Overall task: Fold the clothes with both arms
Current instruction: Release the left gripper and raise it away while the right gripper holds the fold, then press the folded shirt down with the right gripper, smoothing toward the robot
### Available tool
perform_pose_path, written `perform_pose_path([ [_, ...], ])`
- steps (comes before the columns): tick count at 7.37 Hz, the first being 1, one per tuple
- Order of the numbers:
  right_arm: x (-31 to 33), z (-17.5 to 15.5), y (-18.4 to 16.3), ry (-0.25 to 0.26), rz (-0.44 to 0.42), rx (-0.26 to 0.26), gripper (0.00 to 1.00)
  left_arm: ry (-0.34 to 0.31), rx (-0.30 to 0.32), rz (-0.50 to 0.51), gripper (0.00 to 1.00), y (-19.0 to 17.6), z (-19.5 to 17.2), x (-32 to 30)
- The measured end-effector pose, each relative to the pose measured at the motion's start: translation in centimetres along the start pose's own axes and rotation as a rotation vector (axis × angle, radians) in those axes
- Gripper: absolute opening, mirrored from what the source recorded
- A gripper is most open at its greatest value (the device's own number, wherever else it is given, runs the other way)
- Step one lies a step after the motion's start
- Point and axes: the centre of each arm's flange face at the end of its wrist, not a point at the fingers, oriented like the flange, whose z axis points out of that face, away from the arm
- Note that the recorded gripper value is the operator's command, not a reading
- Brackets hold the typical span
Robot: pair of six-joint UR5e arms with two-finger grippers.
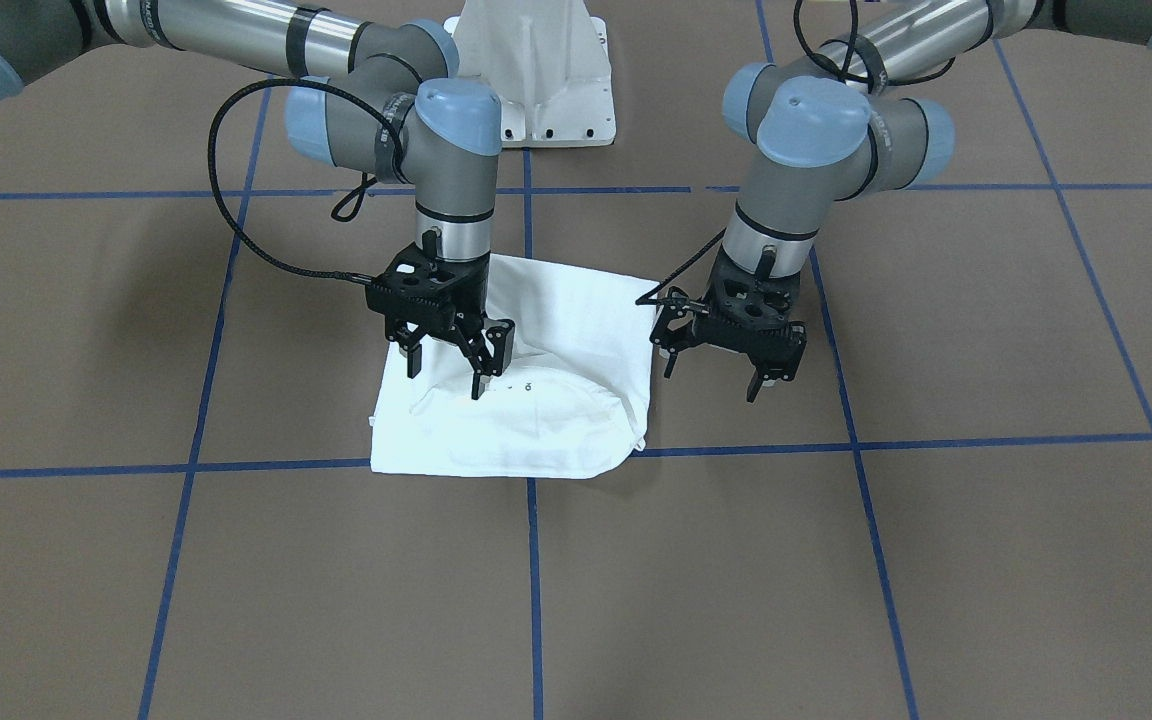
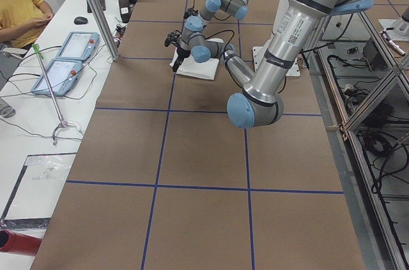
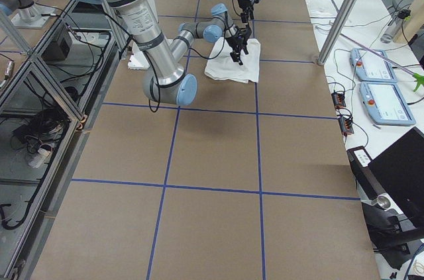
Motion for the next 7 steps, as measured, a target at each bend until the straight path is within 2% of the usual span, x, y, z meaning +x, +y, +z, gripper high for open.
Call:
perform_pose_path([
  [1, 0.3, 0.7, 0.3, 0.017, 0.022, 0.001, 0.59, 0.0, -0.001, 0.001, 1.0, 0.0, -0.1, -0.2],
  [2, 0.6, 1.1, 0.6, 0.028, 0.035, 0.0, 0.41, 0.0, -0.001, -0.001, 1.0, 0.0, -0.1, -0.3],
  [3, 0.7, 1.3, 0.8, 0.033, 0.046, 0.0, 0.0, -0.001, 0.0, -0.005, 1.0, 0.0, -0.1, -0.3],
  [5, 0.6, 1.2, 1.0, 0.032, 0.076, -0.003, 0.0, -0.001, 0.0, -0.01, 1.0, 0.0, -0.1, -0.4],
  [7, 0.7, 1.3, -0.3, 0.035, 0.098, 0.009, 0.0, -0.003, -0.001, -0.013, 1.0, 0.1, -0.1, -0.4],
])
